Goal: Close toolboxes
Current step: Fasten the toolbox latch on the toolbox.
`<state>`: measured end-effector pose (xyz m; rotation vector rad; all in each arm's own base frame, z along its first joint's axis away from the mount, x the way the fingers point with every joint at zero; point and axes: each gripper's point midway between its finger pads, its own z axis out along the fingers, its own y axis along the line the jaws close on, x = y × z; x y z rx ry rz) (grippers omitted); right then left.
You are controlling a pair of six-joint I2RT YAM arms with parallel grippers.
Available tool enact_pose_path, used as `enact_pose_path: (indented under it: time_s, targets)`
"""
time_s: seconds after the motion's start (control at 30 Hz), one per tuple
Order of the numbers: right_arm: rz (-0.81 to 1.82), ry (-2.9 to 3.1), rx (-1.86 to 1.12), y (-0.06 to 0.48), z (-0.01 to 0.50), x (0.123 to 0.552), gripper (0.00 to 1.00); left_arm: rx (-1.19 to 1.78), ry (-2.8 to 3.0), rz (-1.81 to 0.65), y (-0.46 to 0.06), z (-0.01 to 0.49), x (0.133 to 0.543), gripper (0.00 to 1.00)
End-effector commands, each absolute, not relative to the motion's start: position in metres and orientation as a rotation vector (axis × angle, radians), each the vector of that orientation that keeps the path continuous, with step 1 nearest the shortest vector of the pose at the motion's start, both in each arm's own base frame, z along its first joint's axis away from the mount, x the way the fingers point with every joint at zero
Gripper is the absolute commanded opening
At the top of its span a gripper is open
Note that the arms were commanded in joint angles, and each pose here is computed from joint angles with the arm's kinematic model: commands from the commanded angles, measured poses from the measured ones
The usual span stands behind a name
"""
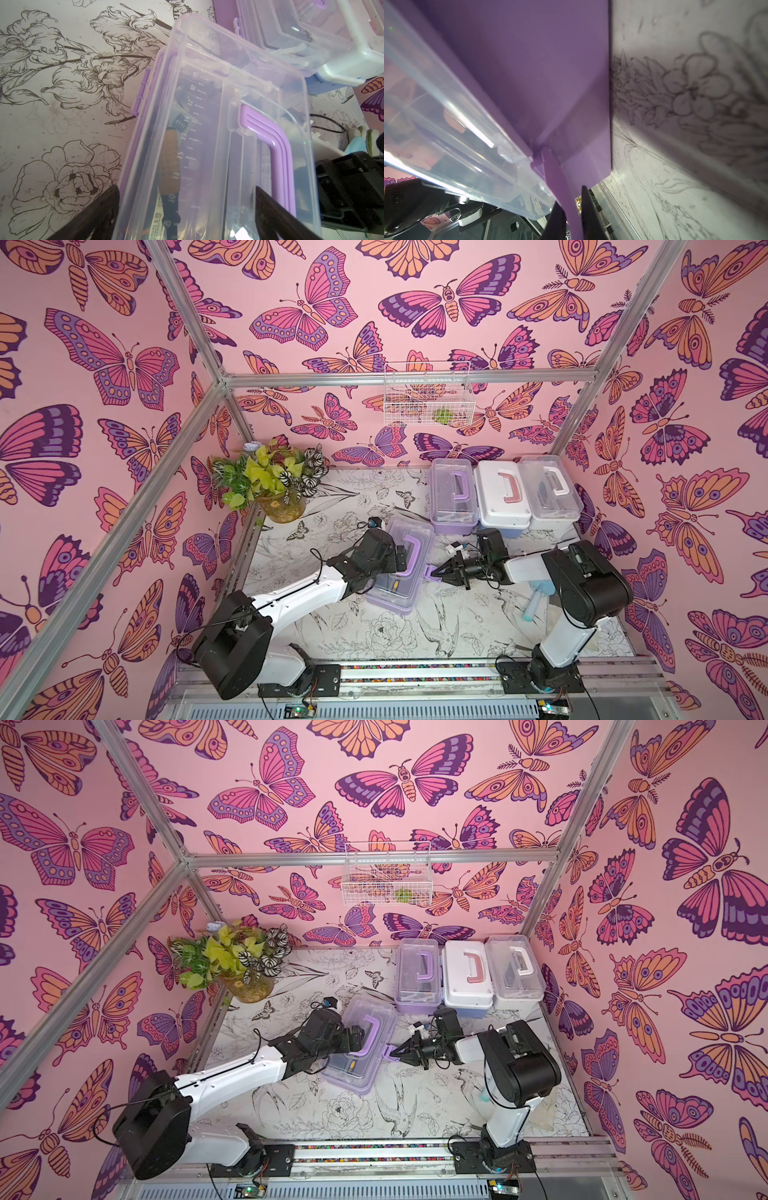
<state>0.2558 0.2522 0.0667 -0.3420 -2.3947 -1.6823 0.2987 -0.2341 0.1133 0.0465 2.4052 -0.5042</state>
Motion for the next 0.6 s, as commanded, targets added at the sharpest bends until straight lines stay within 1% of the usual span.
enact_pose_path:
  time_s: [0.0,0.03,0.1,0.23,0.43,0.57]
  targets:
    - [-1.793,-2.500,-0.097,0.255,0.114,0.271,0.34,0.163,2.726,-0.325,-0.205,0.050,0.236,0.99]
    - [-1.784,-2.512,-0.082,0.254,0.116,0.269,0.38,0.163,2.713,-0.333,-0.206,0.055,0.238,1.00]
    - [-1.768,-2.529,-0.074,0.252,0.118,0.267,0.42,0.168,2.699,-0.351,-0.209,0.062,0.240,1.00]
    - [-1.722,-2.566,-0.071,0.250,0.114,0.264,0.42,0.177,2.680,-0.373,-0.214,0.072,0.245,1.00]
    - [-1.675,-2.604,-0.069,0.246,0.110,0.260,0.42,0.183,2.677,-0.373,-0.215,0.074,0.247,1.00]
    - [-1.642,-2.658,-0.054,0.243,0.113,0.257,0.40,0.181,2.683,-0.368,-0.215,0.071,0.248,1.00]
